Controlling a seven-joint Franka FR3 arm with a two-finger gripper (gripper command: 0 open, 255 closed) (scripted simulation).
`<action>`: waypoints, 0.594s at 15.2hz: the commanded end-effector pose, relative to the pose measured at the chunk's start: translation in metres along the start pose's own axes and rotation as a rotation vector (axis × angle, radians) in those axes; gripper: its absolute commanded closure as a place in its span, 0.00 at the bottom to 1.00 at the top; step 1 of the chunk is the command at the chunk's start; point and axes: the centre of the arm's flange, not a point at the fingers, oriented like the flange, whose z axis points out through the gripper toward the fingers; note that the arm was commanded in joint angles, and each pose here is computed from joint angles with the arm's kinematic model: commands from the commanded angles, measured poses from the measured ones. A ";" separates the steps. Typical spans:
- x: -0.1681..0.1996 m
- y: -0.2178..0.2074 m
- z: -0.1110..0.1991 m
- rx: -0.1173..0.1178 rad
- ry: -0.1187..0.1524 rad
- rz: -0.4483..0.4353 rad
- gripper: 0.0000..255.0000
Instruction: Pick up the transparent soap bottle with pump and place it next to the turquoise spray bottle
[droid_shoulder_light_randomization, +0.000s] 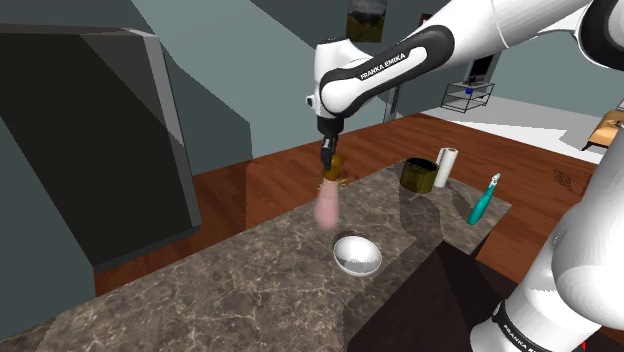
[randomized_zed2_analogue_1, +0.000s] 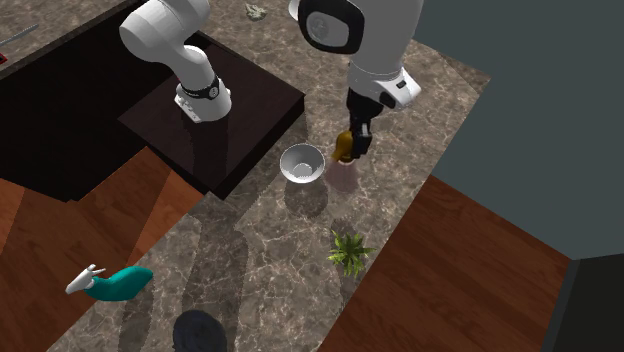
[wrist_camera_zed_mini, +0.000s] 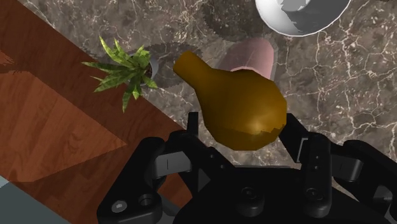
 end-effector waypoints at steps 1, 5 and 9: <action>-0.001 0.002 -0.011 0.000 0.000 0.000 1.00; -0.002 0.006 -0.032 0.000 0.000 0.000 1.00; -0.003 0.009 -0.053 0.000 0.000 0.000 1.00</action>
